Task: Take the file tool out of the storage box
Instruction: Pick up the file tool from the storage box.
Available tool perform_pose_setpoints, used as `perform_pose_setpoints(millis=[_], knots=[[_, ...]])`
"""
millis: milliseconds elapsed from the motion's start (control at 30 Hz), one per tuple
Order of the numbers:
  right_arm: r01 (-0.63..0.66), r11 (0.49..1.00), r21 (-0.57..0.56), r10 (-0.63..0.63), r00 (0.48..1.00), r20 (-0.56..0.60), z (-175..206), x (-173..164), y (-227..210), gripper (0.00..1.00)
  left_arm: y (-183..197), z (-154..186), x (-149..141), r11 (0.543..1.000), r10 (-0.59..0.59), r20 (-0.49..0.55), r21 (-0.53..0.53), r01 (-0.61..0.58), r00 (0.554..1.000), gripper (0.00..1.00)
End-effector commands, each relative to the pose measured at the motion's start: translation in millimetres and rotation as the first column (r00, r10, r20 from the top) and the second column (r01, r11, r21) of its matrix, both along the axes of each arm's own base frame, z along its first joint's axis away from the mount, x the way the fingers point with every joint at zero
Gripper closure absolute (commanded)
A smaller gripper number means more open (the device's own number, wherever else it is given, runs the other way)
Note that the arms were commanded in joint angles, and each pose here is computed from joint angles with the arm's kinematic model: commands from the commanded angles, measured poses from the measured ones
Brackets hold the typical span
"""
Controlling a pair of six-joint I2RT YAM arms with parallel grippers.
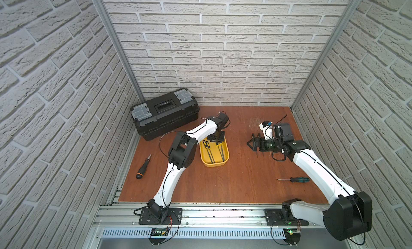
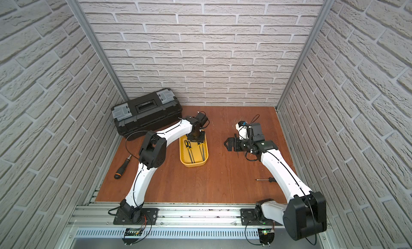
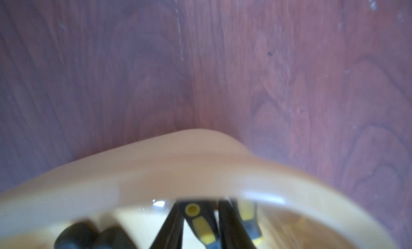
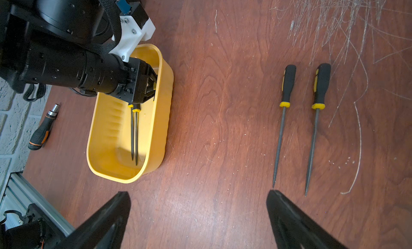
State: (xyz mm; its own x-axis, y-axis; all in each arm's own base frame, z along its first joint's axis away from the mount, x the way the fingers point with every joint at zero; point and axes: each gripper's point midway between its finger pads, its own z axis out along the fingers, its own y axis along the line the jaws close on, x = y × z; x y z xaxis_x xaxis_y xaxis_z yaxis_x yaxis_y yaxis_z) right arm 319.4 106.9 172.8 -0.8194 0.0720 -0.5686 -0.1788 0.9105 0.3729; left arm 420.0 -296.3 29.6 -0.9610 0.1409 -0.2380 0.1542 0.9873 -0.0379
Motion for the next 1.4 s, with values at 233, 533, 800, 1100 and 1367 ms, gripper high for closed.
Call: perform_pose_setpoints(millis=[233, 533, 800, 1100, 1367], knots=[[-0.021, 1.000, 0.005, 0.021, 1.000, 0.017, 2, -1, 4, 0.00, 1, -12, 2, 0.999, -0.020, -0.006, 0.036, 0.020, 1.000, 0.76], [-0.034, 0.999, 0.020, 0.034, 0.999, 0.012, -1, -3, 7, 0.02, -7, 1, 2, 0.999, -0.040, 0.009, -0.020, 0.040, 0.999, 0.81], [-0.057, 0.996, 0.067, 0.056, 0.998, 0.019, 0, -5, 21, 0.03, -14, 41, 4, 0.983, 0.001, 0.094, -0.183, 0.016, 0.996, 0.84], [-0.104, 0.987, 0.126, 0.098, 0.994, 0.055, 8, -5, 52, 0.12, -12, 101, 2, 0.936, 0.071, 0.176, -0.351, -0.005, 0.982, 0.84], [-0.149, 0.968, 0.201, 0.138, 0.988, 0.066, 13, -2, 84, 0.28, -15, 139, -2, 0.864, 0.143, 0.197, -0.502, -0.025, 0.970, 0.83]])
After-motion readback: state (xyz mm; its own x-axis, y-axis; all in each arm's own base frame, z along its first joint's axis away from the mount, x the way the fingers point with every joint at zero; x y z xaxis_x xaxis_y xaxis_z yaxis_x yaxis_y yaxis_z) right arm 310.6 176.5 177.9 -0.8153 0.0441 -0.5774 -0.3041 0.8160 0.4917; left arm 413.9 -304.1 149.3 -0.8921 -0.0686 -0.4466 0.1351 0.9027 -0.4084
